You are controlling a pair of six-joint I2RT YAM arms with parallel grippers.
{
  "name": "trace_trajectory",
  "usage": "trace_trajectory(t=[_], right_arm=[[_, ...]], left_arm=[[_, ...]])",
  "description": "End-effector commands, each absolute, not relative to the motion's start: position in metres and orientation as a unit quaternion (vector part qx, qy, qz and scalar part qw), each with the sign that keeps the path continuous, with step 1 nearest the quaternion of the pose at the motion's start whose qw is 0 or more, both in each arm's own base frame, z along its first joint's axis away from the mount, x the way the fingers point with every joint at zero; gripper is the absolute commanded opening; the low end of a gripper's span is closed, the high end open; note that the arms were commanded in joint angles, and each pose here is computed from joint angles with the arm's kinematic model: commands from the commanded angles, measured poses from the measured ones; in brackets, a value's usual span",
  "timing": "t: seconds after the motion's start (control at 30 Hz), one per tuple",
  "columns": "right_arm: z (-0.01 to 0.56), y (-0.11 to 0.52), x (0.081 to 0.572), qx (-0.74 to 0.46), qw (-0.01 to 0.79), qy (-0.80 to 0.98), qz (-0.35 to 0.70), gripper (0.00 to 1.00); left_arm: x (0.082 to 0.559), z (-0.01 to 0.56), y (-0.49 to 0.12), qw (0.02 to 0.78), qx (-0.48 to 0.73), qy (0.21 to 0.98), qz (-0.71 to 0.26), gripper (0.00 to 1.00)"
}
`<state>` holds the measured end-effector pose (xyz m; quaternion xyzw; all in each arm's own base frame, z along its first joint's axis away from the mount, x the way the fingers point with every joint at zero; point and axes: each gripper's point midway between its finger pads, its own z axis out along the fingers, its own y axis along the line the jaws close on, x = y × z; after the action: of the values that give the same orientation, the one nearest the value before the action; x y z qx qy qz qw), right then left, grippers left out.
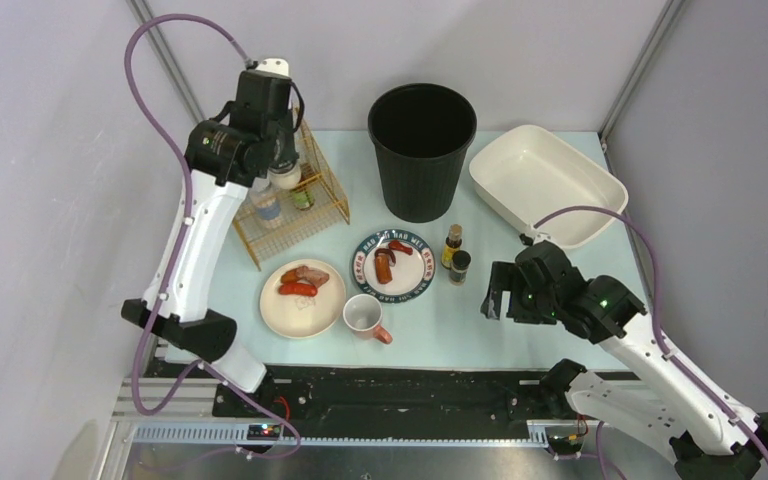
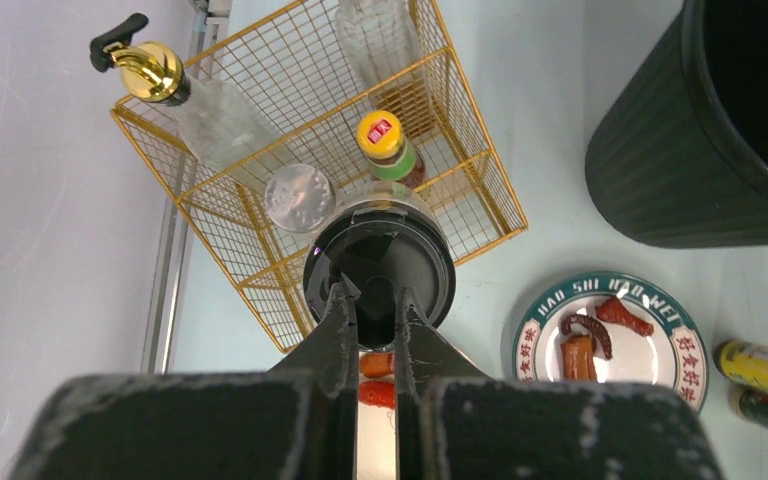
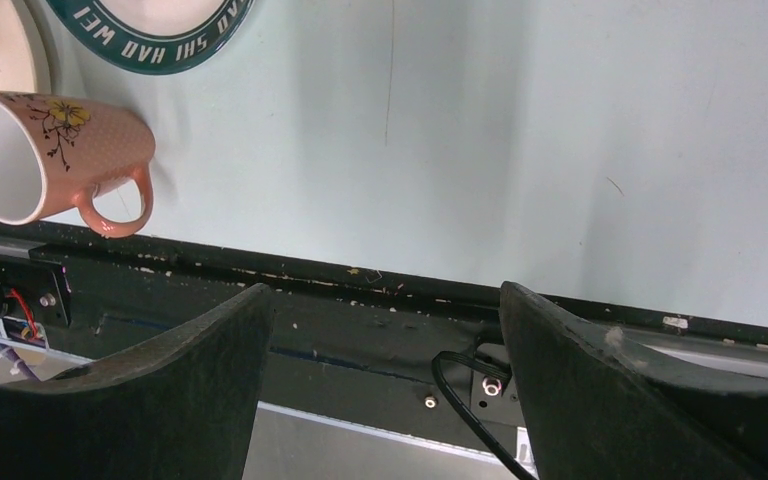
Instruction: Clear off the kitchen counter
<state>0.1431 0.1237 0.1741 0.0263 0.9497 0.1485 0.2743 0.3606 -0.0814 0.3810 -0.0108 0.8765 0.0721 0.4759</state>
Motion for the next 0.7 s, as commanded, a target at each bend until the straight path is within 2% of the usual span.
trace_trajectory(t=[0.0, 0.67], right_arm=[[0.173, 0.131, 0.144, 0.03, 0.277, 0.946, 0.163, 0.86], [0.16, 0.148, 0.151, 0.021, 0.258, 0.951, 0.167, 0.86]], left_arm=[[0.378, 0.4, -0.072, 0.502, -0.025, 0.861, 0.075, 0.0], [0.411, 0.374, -0.031, 0.466, -0.055, 0.873, 0.129, 0.0]])
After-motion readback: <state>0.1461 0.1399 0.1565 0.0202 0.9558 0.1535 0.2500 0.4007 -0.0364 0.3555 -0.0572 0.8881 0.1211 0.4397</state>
